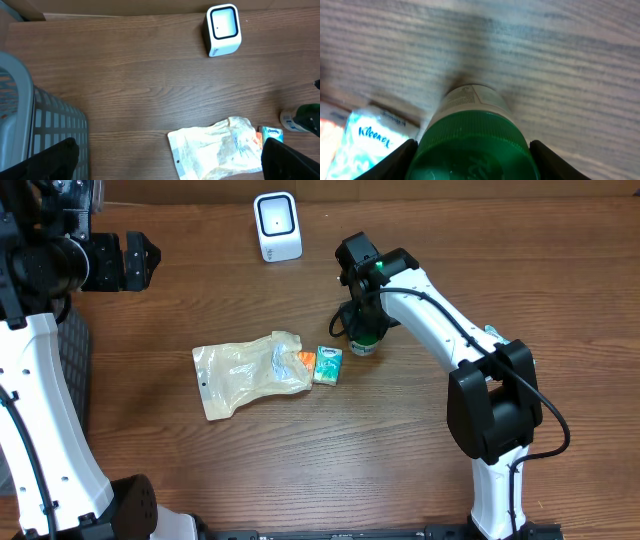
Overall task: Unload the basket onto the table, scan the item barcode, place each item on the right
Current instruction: 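Close the right gripper on the jar lid and lift the jar, then carry the jar to the scanner and hold it at the window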
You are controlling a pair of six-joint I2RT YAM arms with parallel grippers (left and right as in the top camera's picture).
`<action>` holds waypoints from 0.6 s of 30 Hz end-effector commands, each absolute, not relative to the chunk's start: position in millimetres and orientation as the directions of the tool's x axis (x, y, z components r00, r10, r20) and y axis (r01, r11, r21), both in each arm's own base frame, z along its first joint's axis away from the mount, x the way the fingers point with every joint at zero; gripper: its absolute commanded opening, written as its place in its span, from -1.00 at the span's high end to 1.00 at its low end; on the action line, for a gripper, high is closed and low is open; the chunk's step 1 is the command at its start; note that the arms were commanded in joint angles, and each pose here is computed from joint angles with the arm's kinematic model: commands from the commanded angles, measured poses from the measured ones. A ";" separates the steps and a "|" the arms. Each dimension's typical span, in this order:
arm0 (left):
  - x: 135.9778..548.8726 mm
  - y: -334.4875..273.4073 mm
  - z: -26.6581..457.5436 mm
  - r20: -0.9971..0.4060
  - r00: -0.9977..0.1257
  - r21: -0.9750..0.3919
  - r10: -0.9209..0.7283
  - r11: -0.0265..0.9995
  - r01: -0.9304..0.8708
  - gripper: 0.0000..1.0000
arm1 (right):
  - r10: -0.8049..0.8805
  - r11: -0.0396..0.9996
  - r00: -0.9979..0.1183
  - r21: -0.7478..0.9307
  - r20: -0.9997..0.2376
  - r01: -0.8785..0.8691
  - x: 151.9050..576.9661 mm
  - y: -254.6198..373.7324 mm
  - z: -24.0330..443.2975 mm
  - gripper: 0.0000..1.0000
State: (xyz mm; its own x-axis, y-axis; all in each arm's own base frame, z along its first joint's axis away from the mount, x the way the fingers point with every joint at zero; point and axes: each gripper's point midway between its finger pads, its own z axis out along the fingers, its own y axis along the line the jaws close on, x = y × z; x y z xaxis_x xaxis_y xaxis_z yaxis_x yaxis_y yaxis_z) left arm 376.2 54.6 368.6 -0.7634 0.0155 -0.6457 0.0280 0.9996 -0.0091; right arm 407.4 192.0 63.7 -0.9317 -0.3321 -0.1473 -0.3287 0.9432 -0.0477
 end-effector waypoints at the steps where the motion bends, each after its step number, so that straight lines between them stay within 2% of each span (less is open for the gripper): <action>1: 375.2 53.8 371.2 -0.653 -0.757 -0.006 0.028 0.999 0.043 -0.99 | -0.330 0.942 -0.926 -0.006 -0.180 -0.335 413.4 204.1 79.8 0.32; 12: 375.2 53.8 371.2 -0.653 -0.757 -0.006 0.028 0.999 0.043 -0.99 | -0.343 0.898 -0.898 0.186 -0.275 -0.400 411.3 239.7 135.0 0.35; 15: 375.2 53.8 371.2 -0.653 -0.757 -0.006 0.028 0.999 0.043 -0.99 | -0.437 0.780 -0.835 0.321 -0.334 -0.537 396.5 264.1 165.0 0.33; 18: 375.2 53.8 371.2 -0.653 -0.757 -0.006 0.028 0.999 0.043 -0.99 | -0.541 0.565 -0.705 0.423 -0.459 -0.709 370.9 288.6 209.2 0.30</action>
State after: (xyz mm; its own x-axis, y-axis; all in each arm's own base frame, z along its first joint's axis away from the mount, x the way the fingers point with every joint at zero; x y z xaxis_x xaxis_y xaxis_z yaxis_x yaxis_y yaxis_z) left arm 376.2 54.7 368.6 -0.7634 0.0152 -0.6457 0.0276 0.9996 -0.0091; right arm 392.3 250.3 117.9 -0.8734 -0.4420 -0.2046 -0.4847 0.8304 0.2749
